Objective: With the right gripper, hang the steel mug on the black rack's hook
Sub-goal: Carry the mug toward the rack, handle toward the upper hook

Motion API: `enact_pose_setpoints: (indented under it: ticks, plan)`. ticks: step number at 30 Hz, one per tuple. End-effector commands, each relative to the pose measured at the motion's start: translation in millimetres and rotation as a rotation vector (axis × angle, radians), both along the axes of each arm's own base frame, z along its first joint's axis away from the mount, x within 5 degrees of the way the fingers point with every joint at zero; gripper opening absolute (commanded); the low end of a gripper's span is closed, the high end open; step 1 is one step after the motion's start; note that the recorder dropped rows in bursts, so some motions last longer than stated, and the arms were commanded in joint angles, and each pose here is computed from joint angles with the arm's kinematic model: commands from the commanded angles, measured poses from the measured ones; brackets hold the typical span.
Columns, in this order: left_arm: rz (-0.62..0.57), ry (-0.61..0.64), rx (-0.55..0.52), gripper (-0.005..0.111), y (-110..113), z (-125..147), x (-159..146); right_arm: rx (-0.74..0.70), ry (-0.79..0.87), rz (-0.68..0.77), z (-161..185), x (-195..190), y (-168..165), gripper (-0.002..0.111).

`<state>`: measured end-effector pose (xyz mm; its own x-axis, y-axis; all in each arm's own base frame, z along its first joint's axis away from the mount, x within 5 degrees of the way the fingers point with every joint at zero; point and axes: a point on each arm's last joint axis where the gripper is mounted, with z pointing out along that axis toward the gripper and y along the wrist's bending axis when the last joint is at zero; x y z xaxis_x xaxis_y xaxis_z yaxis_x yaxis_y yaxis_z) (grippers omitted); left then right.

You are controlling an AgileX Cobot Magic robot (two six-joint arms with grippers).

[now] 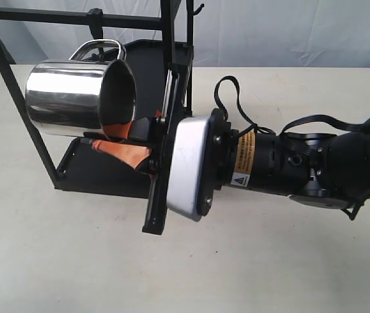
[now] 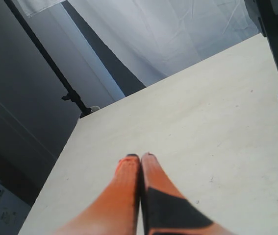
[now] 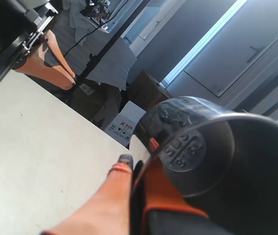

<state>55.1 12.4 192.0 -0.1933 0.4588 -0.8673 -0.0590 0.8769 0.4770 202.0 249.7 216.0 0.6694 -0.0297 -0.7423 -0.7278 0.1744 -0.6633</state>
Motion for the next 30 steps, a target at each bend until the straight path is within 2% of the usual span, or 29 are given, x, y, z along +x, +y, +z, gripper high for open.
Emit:
enact_pose_setpoints:
  ticks: [1, 30]
  plan:
    - [-0.007, -0.018, -0.001, 0.002, -1, 2, 0, 0.031, 0.0, 0.008, 4, 1, -1, -0.001]
    - [-0.007, -0.018, -0.001, 0.002, -1, 2, 0, -0.041, 0.104, 0.012, -12, 3, 2, -0.001]
